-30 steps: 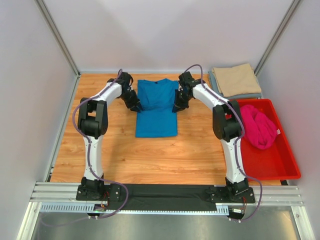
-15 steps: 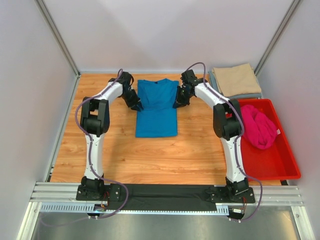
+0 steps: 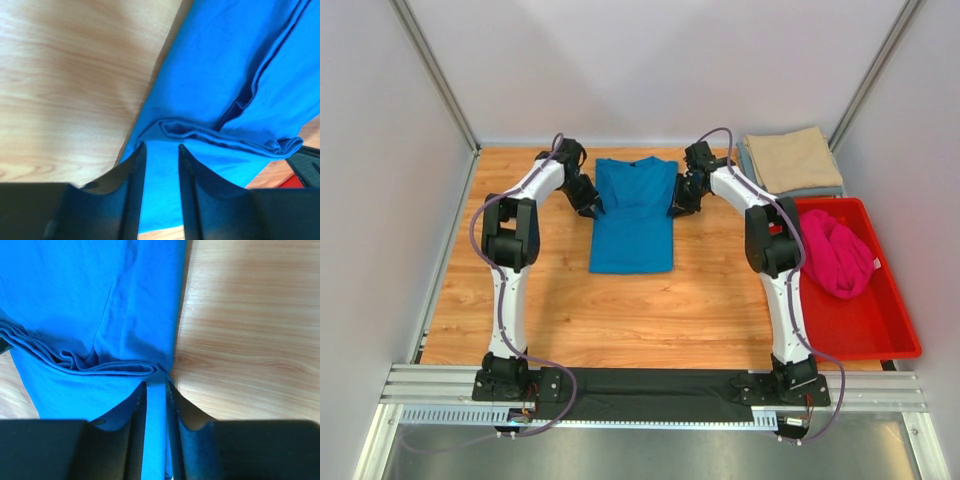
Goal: Fold and stack the t-shirts
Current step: Fold the tshirt
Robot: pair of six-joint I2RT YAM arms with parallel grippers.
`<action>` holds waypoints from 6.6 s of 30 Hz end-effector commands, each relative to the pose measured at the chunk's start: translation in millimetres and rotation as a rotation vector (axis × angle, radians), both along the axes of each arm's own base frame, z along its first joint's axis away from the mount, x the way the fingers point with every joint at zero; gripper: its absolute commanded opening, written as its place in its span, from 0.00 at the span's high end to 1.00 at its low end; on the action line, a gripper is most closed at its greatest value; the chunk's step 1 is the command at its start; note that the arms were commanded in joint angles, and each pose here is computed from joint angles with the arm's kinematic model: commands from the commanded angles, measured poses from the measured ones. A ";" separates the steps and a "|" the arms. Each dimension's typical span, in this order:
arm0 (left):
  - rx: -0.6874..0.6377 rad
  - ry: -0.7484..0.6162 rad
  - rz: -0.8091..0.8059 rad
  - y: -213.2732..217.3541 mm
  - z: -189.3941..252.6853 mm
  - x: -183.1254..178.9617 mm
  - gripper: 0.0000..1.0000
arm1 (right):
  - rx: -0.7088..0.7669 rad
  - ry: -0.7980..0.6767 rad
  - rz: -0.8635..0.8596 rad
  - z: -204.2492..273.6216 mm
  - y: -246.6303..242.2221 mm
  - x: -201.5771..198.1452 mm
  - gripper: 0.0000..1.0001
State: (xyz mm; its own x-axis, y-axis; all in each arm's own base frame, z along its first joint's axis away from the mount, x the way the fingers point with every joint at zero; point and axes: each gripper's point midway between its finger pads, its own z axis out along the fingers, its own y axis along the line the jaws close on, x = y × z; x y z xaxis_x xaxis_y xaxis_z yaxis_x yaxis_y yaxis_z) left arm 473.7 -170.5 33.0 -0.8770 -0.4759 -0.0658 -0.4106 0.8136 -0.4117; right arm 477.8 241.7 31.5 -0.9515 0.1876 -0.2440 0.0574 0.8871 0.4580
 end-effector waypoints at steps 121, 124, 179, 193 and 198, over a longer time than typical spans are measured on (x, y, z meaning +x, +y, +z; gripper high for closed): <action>-0.033 -0.063 -0.039 27.3 143.5 -172.4 1.00 | 0.044 -0.098 0.111 146.2 -10.9 -144.8 1.00; -0.036 -0.117 -0.035 25.4 154.6 -137.4 1.00 | 0.051 -0.108 0.111 150.8 -4.9 -118.7 1.00; -0.024 -0.396 -0.004 49.7 113.7 65.4 0.25 | 0.212 -0.285 -0.009 101.2 -2.6 52.7 0.45; -0.141 -0.392 -0.248 9.3 51.1 25.1 0.64 | 0.054 -0.189 0.025 17.4 -9.8 27.9 0.35; -0.139 -0.317 -0.239 8.9 10.5 38.0 0.63 | 0.104 -0.193 0.043 -1.7 14.9 24.4 0.29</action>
State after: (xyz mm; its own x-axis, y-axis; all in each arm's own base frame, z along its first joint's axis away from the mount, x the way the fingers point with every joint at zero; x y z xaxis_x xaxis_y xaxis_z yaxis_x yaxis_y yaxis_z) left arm 495.0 -157.5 52.8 -0.9112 -0.3143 -0.2664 -0.1048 0.8022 -0.5877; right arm 493.6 240.1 39.3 -0.9168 0.1932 -0.3495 -0.0310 0.8382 0.5445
